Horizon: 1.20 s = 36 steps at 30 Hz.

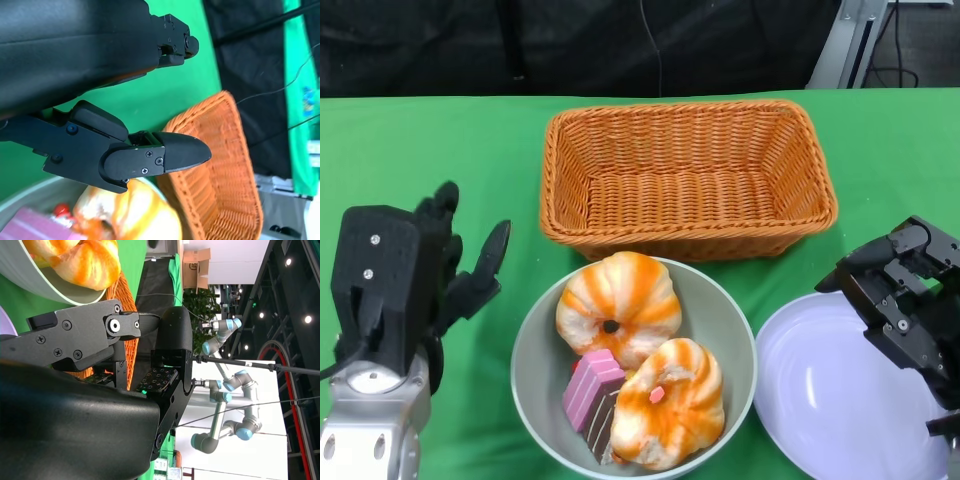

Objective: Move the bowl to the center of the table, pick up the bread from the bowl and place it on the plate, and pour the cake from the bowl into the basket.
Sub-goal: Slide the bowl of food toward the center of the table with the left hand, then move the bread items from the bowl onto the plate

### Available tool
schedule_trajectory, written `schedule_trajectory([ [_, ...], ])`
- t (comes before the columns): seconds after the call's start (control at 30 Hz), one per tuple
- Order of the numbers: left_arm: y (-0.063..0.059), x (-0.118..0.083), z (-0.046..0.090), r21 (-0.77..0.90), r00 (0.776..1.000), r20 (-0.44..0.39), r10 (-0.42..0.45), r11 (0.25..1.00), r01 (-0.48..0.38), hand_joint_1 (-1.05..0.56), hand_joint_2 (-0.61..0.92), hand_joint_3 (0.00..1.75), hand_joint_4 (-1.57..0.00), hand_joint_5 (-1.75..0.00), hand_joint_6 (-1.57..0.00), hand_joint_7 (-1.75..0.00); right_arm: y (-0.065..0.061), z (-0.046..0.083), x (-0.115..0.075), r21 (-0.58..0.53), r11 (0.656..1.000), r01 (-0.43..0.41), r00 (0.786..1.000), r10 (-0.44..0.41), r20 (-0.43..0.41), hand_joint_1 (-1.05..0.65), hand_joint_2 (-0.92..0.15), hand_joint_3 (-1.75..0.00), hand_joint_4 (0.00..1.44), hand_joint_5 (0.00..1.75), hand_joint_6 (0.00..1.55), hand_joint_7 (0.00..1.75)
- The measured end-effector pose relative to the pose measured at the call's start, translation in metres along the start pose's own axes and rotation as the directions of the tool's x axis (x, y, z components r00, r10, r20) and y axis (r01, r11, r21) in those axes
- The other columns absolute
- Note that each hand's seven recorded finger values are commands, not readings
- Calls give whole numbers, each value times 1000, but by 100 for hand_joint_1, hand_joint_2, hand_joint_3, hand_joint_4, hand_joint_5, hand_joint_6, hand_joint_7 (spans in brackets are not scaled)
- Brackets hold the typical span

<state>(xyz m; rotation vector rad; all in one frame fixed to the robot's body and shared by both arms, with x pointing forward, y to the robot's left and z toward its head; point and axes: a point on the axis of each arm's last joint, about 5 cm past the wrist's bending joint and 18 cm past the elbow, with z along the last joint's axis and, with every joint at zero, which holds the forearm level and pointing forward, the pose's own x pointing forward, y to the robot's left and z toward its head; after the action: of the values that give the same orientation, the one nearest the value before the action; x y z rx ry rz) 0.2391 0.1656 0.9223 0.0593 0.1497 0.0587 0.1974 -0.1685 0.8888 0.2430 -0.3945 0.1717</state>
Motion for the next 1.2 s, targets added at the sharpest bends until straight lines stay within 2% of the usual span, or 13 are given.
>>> schedule_trajectory([
  [0.1,1,2,-7,15,993,87,81,996,-83,-70,92,37,-36,-9,-32,-6,0,0,0,-1,1000,1,1000,-1,0,-19,-92,-27,72,145,75,109],
  [0.17,2,3,-13,3,989,96,108,994,-109,-69,92,36,-37,-8,-34,-5,0,0,0,0,1000,1,1000,-1,0,-19,-92,-26,72,145,75,109],
  [0.23,2,5,-23,-21,983,134,124,992,-122,-54,92,21,-62,-10,-55,-5,0,0,0,-3,1000,-2,1000,2,0,-22,-92,-25,71,141,74,105],
  [0.37,5,6,-50,-89,967,199,160,985,-145,-49,92,14,-75,-10,-65,-5,-4,1,0,-29,999,-24,1000,24,-3,-20,-92,-23,69,135,73,99],
  [0.47,6,8,-62,-113,954,252,160,984,-135,-48,92,10,-82,-8,-71,-4,-9,3,1,-63,997,-38,999,37,-10,-18,-92,-22,68,130,72,91],
  [0.6,6,11,-64,-134,930,337,147,985,-107,-41,92,9,-89,-10,-77,-5,-13,5,2,-84,995,-59,998,57,-20,-20,-90,-22,65,126,69,84],
  [0.83,8,8,-72,-168,891,427,155,982,-90,-21,92,16,-114,-20,-110,-14,-16,8,5,-101,992,-82,996,80,-24,-23,-86,-22,64,123,66,76],
  [0.93,9,6,-74,-186,872,459,170,978,-92,-20,92,22,-119,-24,-118,-17,-18,10,7,-113,989,-99,995,97,-23,-27,-86,-19,62,123,65,74],
  [1.03,9,4,-76,-172,858,485,168,980,-95,-20,92,25,-91,-96,-116,-32,-20,12,9,-118,987,-110,994,107,-32,-31,-90,-11,58,122,63,70],
  [1.1,8,3,-77,-151,857,491,158,984,-95,-20,92,26,-85,-110,-114,-39,-19,15,11,-123,985,-123,992,120,-31,-32,-92,-9,55,121,62,68],
  [1.2,8,3,-78,-133,851,501,156,986,-103,-20,92,27,-83,-116,-112,-44,-18,20,15,-132,981,-143,990,141,-25,-32,-92,-8,53,121,61,67],
])
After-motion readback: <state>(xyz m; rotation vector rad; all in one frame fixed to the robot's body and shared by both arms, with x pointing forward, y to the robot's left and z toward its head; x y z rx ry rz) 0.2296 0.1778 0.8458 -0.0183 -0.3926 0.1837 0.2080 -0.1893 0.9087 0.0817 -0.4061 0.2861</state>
